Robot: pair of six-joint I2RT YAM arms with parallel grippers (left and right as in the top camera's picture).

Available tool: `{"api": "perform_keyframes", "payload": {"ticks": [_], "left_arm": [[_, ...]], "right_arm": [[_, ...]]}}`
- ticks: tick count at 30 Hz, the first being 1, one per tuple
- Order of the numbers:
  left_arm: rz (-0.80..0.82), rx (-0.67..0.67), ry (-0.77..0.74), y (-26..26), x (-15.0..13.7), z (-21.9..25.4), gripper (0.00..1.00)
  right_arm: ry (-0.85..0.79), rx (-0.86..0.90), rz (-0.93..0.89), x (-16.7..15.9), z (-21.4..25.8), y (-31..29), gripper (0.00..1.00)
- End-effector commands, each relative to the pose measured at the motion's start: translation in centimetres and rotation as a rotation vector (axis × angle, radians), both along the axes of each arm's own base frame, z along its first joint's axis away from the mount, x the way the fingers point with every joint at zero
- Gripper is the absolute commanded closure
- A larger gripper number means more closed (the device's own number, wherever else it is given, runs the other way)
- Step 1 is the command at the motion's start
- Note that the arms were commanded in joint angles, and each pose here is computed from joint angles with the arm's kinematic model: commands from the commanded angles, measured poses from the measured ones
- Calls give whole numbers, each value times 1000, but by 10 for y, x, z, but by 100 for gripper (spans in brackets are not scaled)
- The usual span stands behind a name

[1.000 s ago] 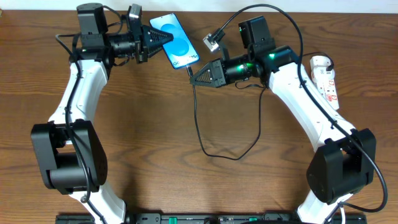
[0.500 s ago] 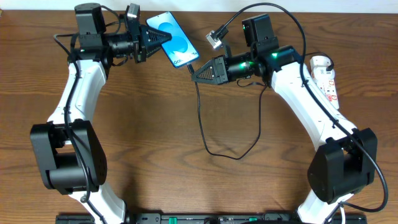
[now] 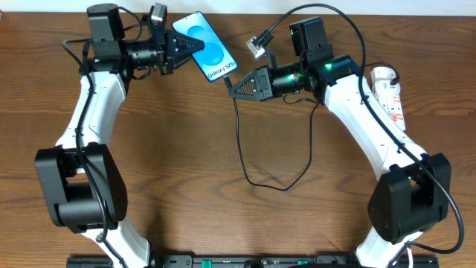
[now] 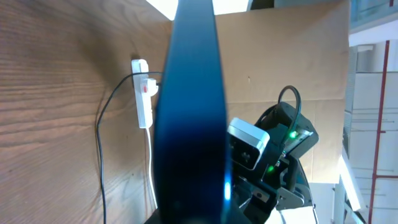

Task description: Plug charger to phone and switch on socket

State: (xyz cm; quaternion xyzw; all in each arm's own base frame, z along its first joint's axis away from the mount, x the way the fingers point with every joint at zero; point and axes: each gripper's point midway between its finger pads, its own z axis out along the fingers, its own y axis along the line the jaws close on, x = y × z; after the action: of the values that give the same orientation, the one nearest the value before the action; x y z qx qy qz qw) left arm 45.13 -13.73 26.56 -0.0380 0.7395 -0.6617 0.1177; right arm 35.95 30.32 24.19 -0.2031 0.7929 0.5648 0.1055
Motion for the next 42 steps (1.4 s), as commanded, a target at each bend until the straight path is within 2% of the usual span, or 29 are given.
{"api": "perform_keyframes", "payload": {"ticks": [1,19,42], "left_arm": [[-137,-61,-60,-14,-27,21,92],[-136,-61,-60,-14,-27,21,92],[-135,-60,-60,-14,-26,21,92]], "right_arm": [[-66,25,-15,5,20,-6,99],[-109,35,-24,12,23,-11,99],[-102,46,80,-20,24,25,99]]}}
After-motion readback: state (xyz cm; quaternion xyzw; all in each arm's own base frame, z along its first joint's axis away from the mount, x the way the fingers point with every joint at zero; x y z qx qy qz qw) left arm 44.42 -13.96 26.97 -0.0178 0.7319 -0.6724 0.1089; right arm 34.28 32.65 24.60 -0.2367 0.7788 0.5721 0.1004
